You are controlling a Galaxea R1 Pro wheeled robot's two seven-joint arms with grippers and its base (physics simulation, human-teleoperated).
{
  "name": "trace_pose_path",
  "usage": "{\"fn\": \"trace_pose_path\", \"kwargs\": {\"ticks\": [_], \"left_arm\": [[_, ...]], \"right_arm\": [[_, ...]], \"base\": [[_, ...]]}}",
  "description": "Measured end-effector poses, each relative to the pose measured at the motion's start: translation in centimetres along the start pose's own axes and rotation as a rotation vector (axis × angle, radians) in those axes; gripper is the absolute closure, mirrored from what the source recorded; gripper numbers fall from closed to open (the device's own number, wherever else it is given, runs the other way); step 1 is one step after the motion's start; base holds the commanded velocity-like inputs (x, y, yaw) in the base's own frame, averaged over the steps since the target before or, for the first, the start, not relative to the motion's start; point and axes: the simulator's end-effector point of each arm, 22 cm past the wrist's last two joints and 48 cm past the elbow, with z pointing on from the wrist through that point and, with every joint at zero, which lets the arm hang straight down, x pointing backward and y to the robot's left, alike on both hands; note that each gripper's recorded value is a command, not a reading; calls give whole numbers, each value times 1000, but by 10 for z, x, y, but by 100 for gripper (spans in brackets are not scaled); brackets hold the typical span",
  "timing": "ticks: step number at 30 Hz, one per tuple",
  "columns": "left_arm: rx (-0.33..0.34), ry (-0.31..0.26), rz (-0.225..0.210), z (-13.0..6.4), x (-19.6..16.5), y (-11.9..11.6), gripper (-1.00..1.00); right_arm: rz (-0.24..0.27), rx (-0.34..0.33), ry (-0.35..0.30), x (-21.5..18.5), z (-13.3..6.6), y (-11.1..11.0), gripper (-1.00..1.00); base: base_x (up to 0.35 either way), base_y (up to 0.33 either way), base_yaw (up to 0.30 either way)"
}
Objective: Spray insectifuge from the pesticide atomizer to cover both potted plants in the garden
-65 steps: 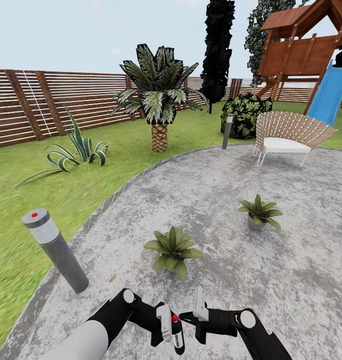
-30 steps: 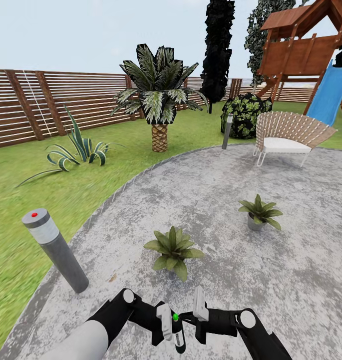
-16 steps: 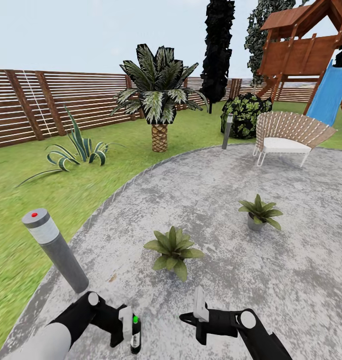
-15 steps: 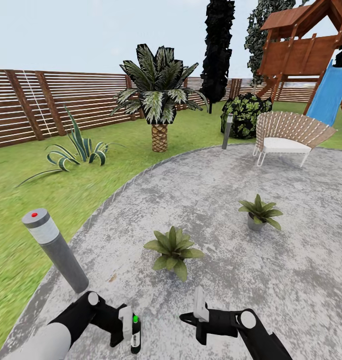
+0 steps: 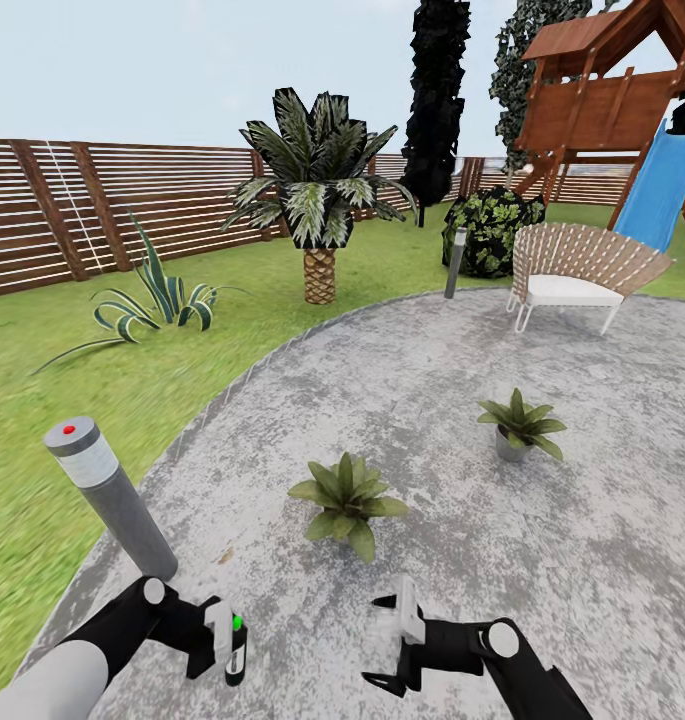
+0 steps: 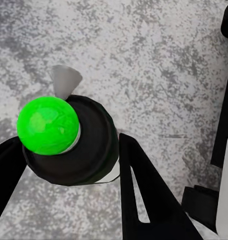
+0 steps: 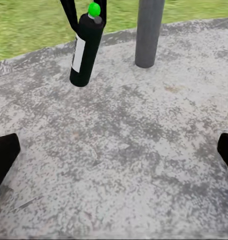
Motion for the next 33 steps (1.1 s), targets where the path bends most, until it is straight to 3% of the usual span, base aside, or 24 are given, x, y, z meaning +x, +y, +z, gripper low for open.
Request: {"fn": "trace_pose_path", "kwargs": {"ticks": [4, 9, 11, 12, 13, 16, 19, 25, 27, 29, 31, 33], "left_arm": [[-54, -19, -16, -1, -4, 12, 100], [-218, -86, -91, -10, -14, 50, 100], [-258, -106, -153, -14, -15, 60, 100], [-276, -102, -239, -16, -11, 65, 100], [-280, -94, -281, -16, -9, 67, 100], [-283, -50, -384, -18, -4, 70, 100], [-277, -31, -429, -17, -8, 71, 100], [-247, 14, -533, -12, -18, 68, 100], [-232, 21, -556, -11, -26, 68, 100], [-205, 21, -577, -6, -44, 64, 100], [-191, 47, -622, -6, -52, 63, 100], [-181, 88, -700, -12, -58, 66, 100]], "right_arm": [[65, 39, 64, 31, -12, -6, -100], [202, 279, 195, 111, -38, -30, -100], [266, 403, 247, 143, -53, -39, -100], [337, 548, 298, 175, -75, -48, -100], [380, 623, 325, 192, -88, -50, -100], [546, 798, 421, 247, -125, -30, -100], [584, 871, 463, 263, -141, -25, -100], [591, 1039, 519, 275, -169, -33, -100], [653, 1114, 535, 285, -182, -28, -100], [774, 1186, 542, 299, -193, -12, -100], [815, 1202, 552, 303, -195, -6, -100], [847, 1198, 575, 308, -195, 1, -100]], "base": [[0, 0, 0], [0, 0, 0], [0, 0, 0], [0, 0, 0], [0, 0, 0], [0, 0, 0], [0, 0, 0], [0, 0, 0], [0, 0, 0], [0, 0, 0], [0, 0, 0], [0, 0, 0]]}}
